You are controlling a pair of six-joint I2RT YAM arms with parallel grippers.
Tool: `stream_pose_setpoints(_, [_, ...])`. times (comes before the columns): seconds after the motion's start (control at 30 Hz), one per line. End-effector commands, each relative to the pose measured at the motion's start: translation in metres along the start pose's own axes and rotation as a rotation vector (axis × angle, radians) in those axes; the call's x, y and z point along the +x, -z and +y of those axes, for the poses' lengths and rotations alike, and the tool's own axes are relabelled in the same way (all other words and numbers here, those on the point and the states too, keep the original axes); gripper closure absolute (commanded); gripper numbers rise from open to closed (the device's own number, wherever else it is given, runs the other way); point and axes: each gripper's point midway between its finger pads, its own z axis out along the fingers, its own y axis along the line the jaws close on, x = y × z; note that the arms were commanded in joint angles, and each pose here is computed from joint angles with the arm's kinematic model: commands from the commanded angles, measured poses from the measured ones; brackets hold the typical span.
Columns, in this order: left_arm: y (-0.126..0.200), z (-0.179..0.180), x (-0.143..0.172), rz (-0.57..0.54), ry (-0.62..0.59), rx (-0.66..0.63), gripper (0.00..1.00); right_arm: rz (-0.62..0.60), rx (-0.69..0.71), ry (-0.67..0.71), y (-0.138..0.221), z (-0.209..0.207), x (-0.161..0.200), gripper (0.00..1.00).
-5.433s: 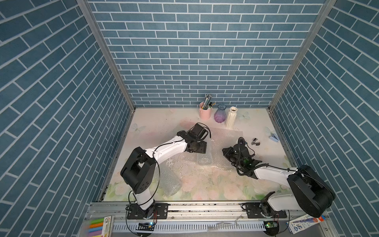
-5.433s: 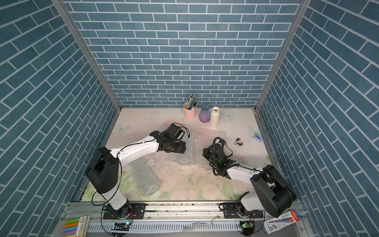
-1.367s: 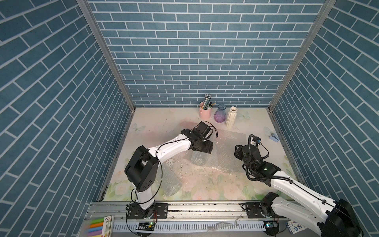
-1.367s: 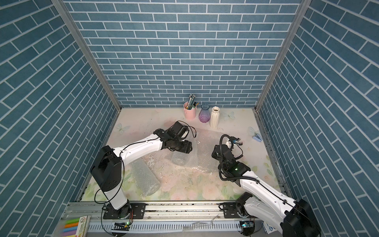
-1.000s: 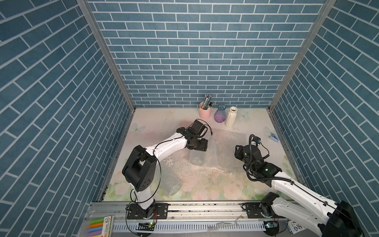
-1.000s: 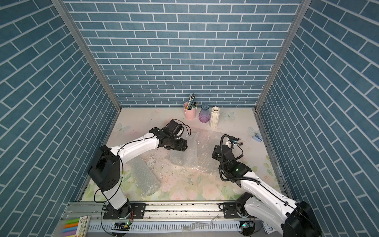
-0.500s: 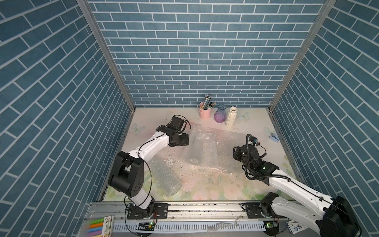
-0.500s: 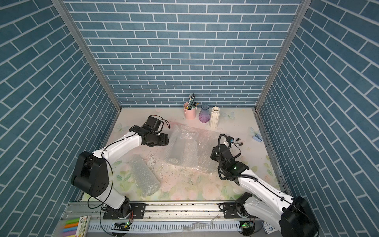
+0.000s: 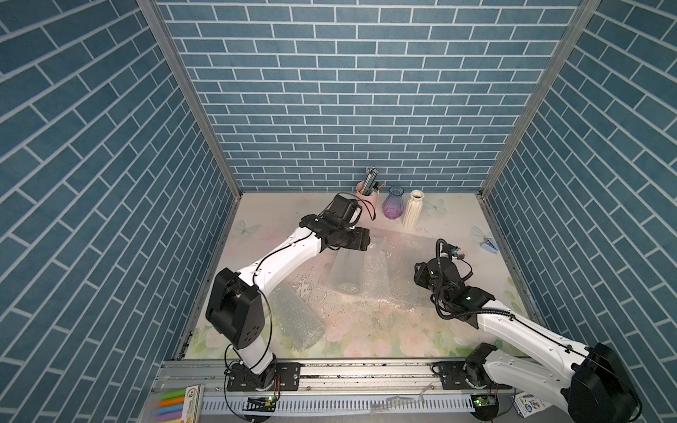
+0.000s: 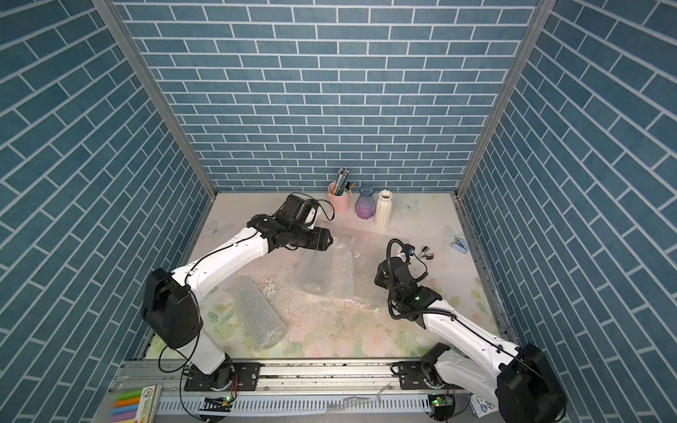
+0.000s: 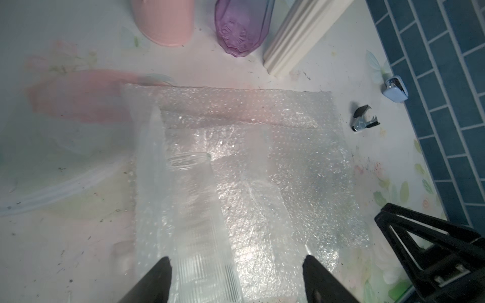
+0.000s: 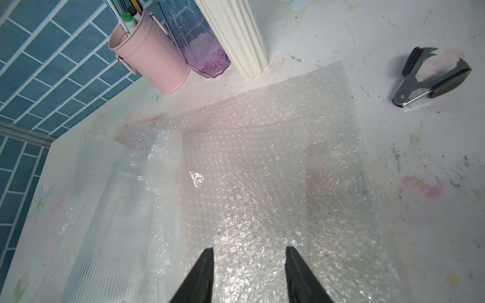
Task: Unwrap the vase from the bubble wrap
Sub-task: Unwrap the bubble wrap.
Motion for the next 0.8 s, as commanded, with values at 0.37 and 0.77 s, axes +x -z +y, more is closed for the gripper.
stream_pose_setpoints(0.37, [-0.069, 0.023, 0.006, 0.160, -0.047, -0.126, 0.20, -0.025, -0.008, 0.040, 0.004, 0.006, -0.011, 0.54])
stream_pose_setpoints(0.77, [-0.060, 0.034, 0.000, 0.137, -0.024, -0.115, 0.20, -0.017, -0.005, 0.061, -0.002, 0.009, -0.010, 0.54])
